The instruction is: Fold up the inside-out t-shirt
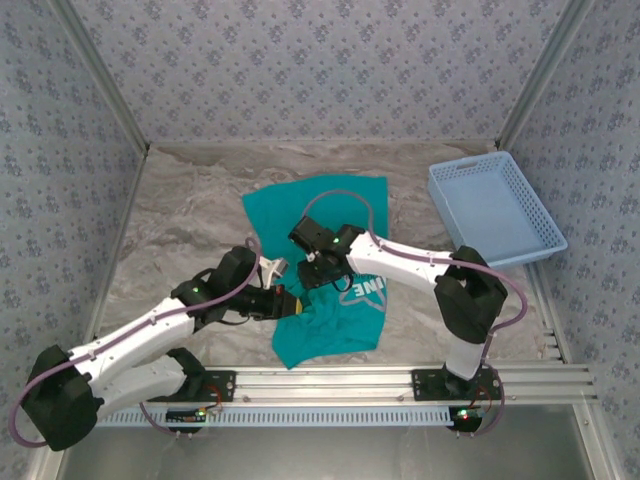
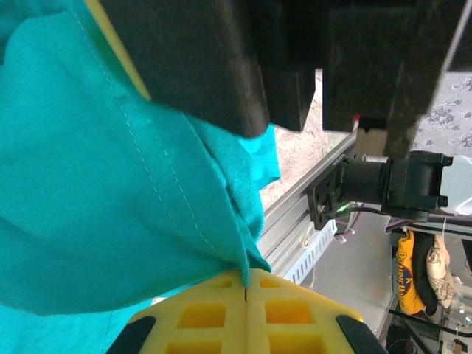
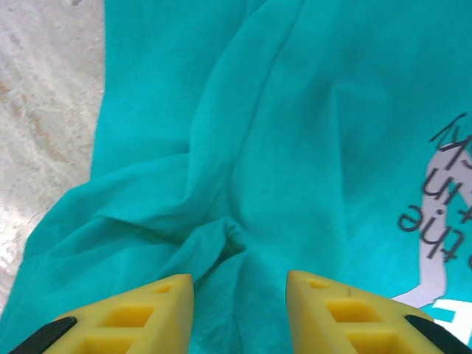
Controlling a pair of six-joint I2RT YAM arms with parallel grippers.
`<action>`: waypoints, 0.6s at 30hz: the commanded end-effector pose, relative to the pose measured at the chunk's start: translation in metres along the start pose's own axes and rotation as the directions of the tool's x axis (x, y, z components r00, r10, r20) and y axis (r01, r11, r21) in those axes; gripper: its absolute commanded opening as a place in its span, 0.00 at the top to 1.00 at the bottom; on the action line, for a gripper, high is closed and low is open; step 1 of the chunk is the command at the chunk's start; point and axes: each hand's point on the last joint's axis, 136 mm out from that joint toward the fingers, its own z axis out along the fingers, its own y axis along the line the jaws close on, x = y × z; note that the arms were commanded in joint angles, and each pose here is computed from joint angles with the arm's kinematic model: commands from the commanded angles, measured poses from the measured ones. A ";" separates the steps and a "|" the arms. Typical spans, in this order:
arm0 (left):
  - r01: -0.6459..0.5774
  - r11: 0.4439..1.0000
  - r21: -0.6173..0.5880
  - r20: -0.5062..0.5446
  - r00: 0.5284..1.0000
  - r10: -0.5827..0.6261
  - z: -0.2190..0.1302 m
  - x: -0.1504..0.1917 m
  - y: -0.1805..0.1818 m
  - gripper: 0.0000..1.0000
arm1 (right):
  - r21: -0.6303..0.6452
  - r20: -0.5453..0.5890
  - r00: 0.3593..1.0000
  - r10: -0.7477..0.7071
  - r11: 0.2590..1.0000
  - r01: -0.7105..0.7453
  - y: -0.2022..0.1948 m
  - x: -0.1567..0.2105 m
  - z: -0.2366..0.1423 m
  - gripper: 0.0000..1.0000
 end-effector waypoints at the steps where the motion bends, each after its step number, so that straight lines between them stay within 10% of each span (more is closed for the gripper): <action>1: -0.030 0.999 0.028 -0.013 0.999 0.031 0.000 0.005 -0.004 1.00 | -0.051 -0.041 0.999 -0.019 0.999 0.016 0.014 0.015 -0.004 0.60; 10: -0.027 0.999 0.019 -0.016 1.000 0.027 0.003 0.007 0.002 1.00 | 0.014 -0.088 0.996 -0.030 0.999 0.032 0.010 0.034 0.017 0.57; 15: -0.023 1.000 -0.006 -0.014 1.000 0.022 0.006 0.010 0.013 1.00 | 0.031 0.051 0.997 0.060 0.998 -0.062 -0.015 0.007 0.012 0.92; 18: -0.044 0.999 -0.013 -0.009 0.999 0.044 0.008 0.010 0.016 1.00 | -0.004 0.114 0.990 0.087 0.996 -0.087 -0.028 -0.018 -0.008 0.95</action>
